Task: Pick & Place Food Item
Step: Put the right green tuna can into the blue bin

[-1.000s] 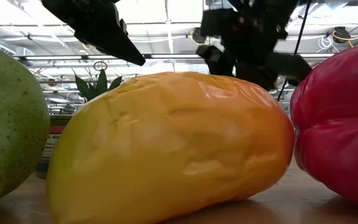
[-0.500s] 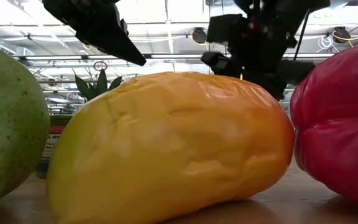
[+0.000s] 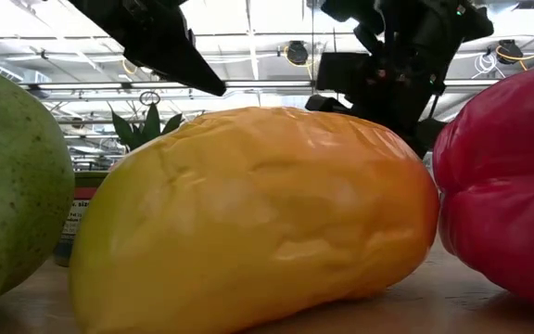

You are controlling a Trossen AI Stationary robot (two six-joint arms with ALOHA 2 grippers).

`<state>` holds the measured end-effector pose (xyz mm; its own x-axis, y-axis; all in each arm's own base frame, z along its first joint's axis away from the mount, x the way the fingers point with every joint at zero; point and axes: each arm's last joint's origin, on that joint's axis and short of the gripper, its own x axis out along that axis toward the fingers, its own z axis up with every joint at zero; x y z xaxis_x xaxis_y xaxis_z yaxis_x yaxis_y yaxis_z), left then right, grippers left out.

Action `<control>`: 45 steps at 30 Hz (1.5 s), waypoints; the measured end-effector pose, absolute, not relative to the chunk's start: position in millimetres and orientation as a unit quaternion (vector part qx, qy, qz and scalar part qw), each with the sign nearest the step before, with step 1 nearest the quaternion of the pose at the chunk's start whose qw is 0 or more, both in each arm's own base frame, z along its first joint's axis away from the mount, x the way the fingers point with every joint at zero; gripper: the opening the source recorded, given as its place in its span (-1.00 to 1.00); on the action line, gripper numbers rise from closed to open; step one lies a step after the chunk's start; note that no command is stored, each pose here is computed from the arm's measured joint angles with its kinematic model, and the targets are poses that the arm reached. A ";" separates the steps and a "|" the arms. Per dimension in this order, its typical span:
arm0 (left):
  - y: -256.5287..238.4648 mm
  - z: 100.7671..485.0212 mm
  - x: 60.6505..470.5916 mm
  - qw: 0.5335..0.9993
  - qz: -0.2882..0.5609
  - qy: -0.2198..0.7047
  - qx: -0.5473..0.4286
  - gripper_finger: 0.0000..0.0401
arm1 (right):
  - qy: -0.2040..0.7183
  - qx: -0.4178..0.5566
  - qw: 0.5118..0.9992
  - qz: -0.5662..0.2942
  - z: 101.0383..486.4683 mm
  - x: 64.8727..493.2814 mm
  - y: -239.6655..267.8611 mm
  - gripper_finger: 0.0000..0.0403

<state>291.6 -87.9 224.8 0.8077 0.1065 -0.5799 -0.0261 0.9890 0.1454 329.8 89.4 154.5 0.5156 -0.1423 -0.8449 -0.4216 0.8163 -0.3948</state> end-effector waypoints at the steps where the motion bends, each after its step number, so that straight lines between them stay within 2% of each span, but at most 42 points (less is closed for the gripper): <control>1: -87.0 224.8 291.9 0.949 0.037 0.308 0.063 -0.75 | 0.486 -0.287 0.821 0.083 154.0 329.7 87.5 -0.53; 6: -83.9 225.2 293.2 0.950 0.043 0.305 0.057 -0.75 | 0.493 -0.281 0.820 0.075 152.8 329.8 82.0 -0.68; 12: -84.4 226.4 294.0 0.951 0.038 0.299 0.068 -0.75 | 0.498 -0.256 0.827 0.052 152.9 332.6 70.4 -0.97; 16: -84.3 226.5 294.0 0.949 0.031 0.300 0.090 -0.75 | 0.501 -0.225 0.835 0.032 153.0 334.7 61.4 -0.99; 21: -82.1 222.0 296.8 0.944 0.028 0.307 0.116 -0.75 | 0.492 -0.201 0.846 0.051 156.0 337.0 56.5 -1.00; 27: -84.4 194.3 315.6 0.936 0.020 0.315 0.153 -0.72 | 0.488 -0.175 0.853 0.064 160.8 340.7 55.8 -1.00; 30: -87.9 178.0 326.7 0.931 0.005 0.307 0.197 -0.57 | 0.489 -0.173 0.852 0.068 164.1 342.6 56.8 -1.00; 35: -90.2 162.6 336.6 0.925 -0.001 0.296 0.239 -0.16 | 0.486 -0.166 0.856 0.063 169.6 345.7 57.3 -1.00; 41: -88.1 160.4 338.8 0.923 0.022 0.293 0.248 0.31 | 0.481 -0.166 0.859 0.057 171.6 347.5 56.2 -1.00; 45: -85.3 161.2 339.5 0.923 0.044 0.292 0.246 0.55 | 0.479 -0.155 0.863 0.046 172.7 348.7 51.1 -1.00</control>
